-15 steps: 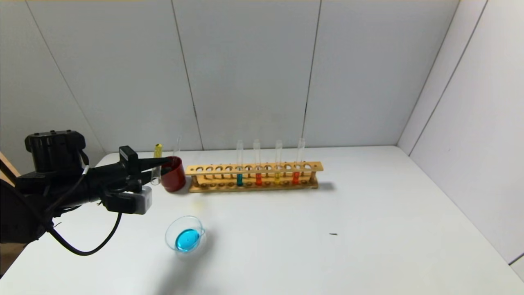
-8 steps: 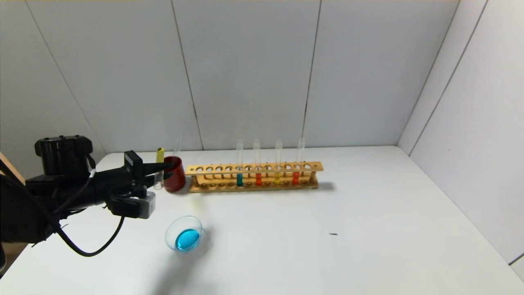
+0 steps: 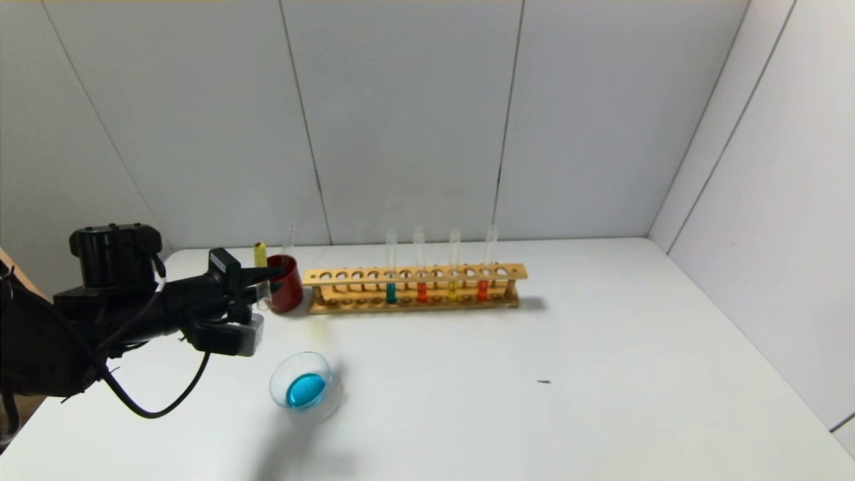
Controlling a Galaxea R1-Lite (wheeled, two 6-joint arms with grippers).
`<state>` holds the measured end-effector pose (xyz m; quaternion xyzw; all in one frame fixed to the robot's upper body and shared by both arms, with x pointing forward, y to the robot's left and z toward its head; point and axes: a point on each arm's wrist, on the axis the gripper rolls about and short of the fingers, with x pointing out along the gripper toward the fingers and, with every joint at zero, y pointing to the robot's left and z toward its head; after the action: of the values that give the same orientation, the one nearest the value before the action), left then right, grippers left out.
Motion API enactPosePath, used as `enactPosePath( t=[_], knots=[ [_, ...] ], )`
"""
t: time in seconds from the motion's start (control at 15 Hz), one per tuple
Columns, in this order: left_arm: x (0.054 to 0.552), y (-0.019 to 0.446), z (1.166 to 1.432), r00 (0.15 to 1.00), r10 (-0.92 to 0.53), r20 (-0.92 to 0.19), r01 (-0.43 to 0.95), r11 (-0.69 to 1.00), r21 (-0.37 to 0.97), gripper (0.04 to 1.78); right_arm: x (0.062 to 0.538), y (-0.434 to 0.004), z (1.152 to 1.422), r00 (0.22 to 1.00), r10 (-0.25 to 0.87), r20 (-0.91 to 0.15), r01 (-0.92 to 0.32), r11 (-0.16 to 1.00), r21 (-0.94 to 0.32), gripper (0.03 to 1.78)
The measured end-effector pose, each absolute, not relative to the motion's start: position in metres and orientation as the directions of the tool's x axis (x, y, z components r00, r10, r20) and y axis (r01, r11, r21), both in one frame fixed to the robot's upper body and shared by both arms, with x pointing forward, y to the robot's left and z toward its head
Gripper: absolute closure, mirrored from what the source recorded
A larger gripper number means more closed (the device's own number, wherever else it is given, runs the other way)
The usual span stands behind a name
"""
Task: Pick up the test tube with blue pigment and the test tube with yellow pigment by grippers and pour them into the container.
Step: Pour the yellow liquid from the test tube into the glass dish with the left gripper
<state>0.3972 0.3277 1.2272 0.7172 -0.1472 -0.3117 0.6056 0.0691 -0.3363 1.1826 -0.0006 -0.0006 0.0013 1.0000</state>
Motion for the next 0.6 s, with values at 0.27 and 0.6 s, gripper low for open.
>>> enactPosePath(
  t=[0.27, 0.6],
  knots=[
    [0.3975, 0.3258, 1.2257, 0.76, -0.59, -0.274, 0.15, -0.251, 0.956, 1.48, 0.0691, -0.3363, 1.1826, 1.0, 0.003, 0.001, -0.003, 1.0, -0.001, 0.06],
    [0.3994, 0.3274, 1.2229, 0.763, -0.583, -0.28, 0.144, -0.269, 0.952, 1.48, 0.0691, -0.3363, 1.1826, 1.0, 0.002, 0.001, -0.002, 1.0, -0.001, 0.06]
  ],
)
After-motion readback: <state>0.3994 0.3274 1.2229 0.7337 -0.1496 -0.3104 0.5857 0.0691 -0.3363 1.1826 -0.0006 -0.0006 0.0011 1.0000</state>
